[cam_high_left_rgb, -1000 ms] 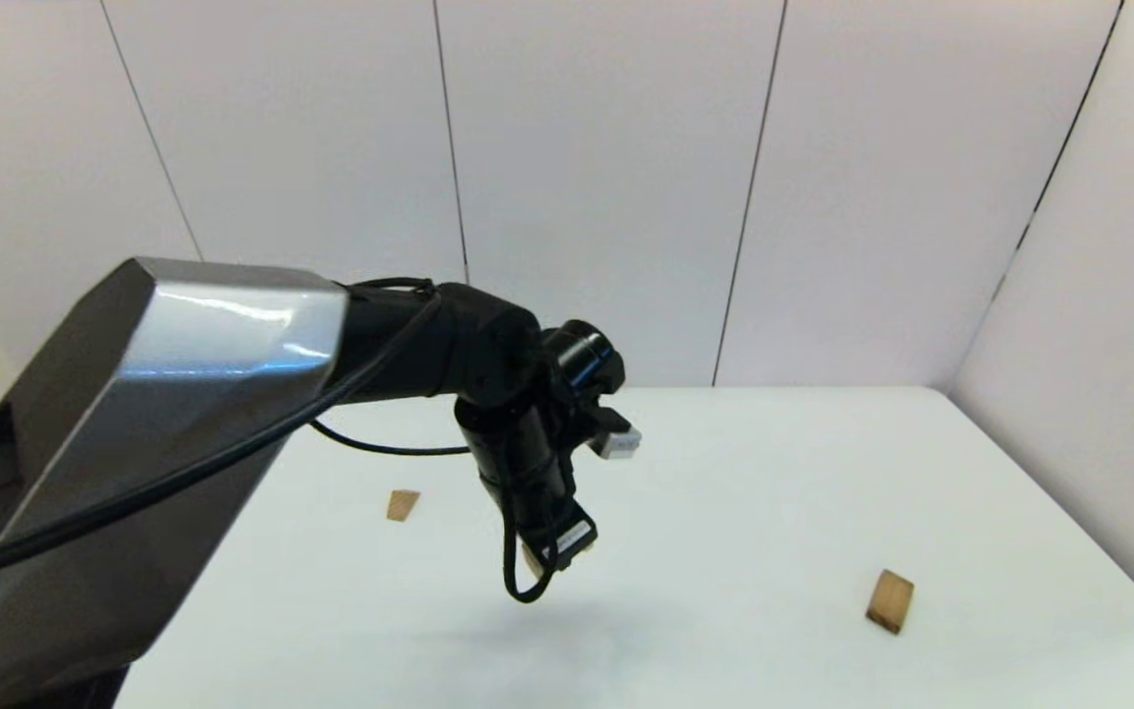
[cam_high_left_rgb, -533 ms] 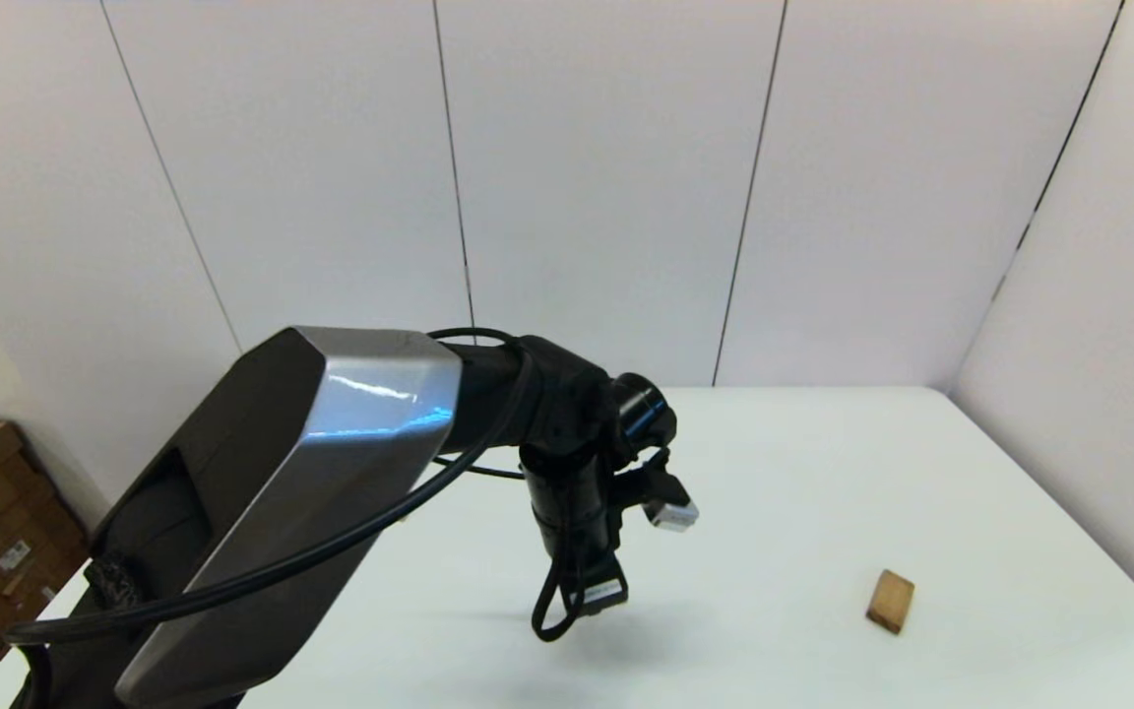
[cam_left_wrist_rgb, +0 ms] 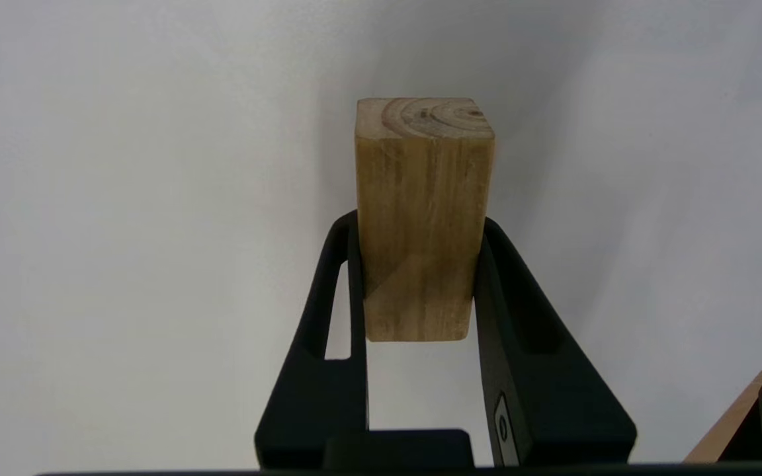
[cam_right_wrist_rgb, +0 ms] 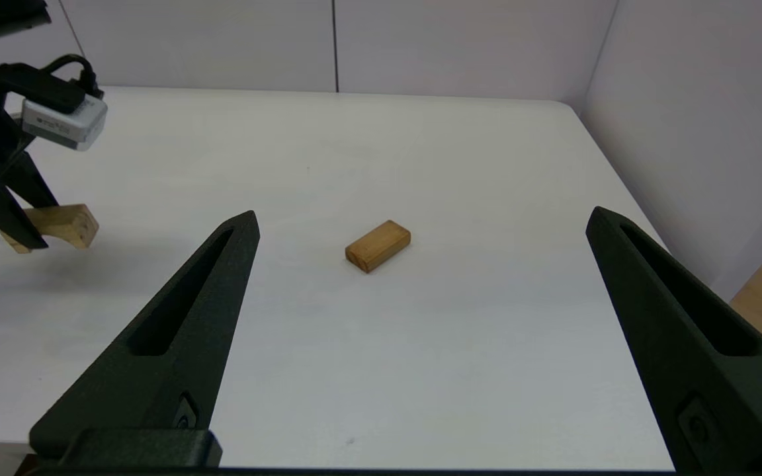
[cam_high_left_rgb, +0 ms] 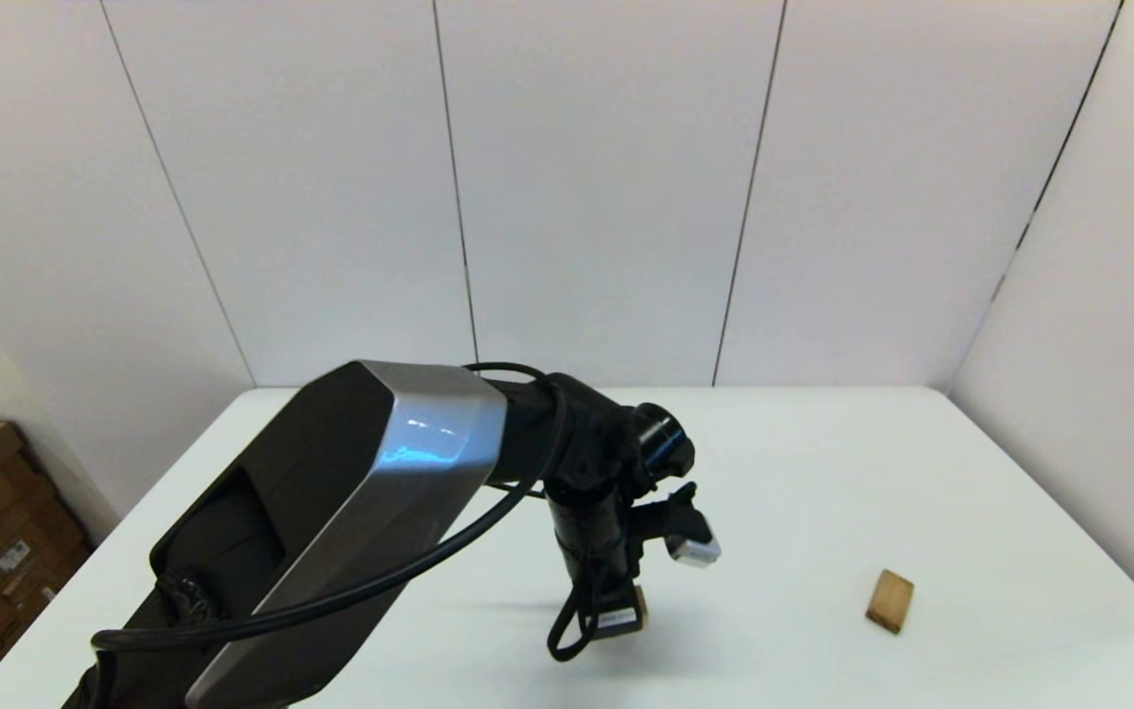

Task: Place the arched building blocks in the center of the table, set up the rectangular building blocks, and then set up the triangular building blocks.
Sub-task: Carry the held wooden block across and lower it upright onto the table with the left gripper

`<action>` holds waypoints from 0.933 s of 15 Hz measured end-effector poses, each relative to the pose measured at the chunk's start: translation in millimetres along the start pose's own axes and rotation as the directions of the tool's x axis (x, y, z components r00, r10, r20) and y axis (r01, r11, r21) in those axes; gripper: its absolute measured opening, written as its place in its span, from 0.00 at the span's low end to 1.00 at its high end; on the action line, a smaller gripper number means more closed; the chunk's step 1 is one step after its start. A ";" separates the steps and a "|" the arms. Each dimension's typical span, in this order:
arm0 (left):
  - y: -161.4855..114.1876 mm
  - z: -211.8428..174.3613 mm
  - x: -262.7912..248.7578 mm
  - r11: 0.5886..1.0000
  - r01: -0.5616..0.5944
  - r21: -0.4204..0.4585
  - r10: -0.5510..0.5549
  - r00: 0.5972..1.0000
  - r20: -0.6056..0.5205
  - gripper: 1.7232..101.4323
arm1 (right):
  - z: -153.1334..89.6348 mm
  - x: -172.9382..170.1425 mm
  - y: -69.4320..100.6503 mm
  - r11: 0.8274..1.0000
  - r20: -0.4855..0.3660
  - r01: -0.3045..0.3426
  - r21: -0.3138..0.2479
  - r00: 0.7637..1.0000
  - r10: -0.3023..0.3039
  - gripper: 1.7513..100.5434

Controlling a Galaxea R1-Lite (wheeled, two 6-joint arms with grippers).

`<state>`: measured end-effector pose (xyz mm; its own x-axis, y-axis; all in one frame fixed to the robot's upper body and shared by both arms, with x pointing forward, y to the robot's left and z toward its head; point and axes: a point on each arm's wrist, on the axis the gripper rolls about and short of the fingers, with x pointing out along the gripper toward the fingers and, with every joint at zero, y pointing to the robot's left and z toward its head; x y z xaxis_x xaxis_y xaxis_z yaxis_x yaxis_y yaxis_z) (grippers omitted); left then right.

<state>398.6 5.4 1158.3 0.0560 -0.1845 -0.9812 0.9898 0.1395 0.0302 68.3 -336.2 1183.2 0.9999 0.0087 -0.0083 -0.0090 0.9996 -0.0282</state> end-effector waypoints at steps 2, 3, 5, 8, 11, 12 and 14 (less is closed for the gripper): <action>0.3 -0.4 3.0 1.000 0.004 0.014 -0.004 1.000 -0.006 0.26 | 0.0 0.0 0.0 1.000 0.000 0.000 0.000 1.000 0.000 0.97; 0.5 -0.7 3.7 0.999 0.004 0.032 -0.004 1.000 -0.007 0.26 | 0.0 0.0 0.0 1.000 0.000 0.000 0.000 1.000 0.000 0.97; 1.3 -0.1 5.0 0.999 0.001 0.046 -0.001 1.000 -0.002 0.26 | 0.0 0.0 0.0 1.000 0.000 0.000 0.000 1.000 0.000 0.97; 2.2 0.5 7.8 0.999 -0.003 0.053 0.003 1.000 0.004 0.26 | -0.1 0.0 0.0 1.000 0.000 0.000 0.000 1.000 0.000 0.97; 2.2 0.5 9.1 0.996 0.004 0.084 -0.005 1.000 0.006 0.26 | -0.1 0.1 0.0 1.000 -0.001 0.000 0.000 1.000 0.000 0.97; 2.1 0.5 9.4 0.996 0.005 0.084 -0.006 1.000 0.006 0.26 | -0.1 0.0 0.0 1.000 0.000 0.000 0.000 1.000 0.000 0.97; 2.1 0.6 9.4 0.996 0.010 0.086 -0.010 1.000 0.010 0.26 | -0.1 0.0 0.0 1.000 0.000 0.000 0.000 1.000 0.000 0.97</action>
<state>401.2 3.4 1149.2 0.0470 -0.1961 -0.9795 0.9979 0.0536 0.0371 68.3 -336.2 1183.1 0.9999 0.0087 -0.0087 -0.0090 0.9996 -0.0282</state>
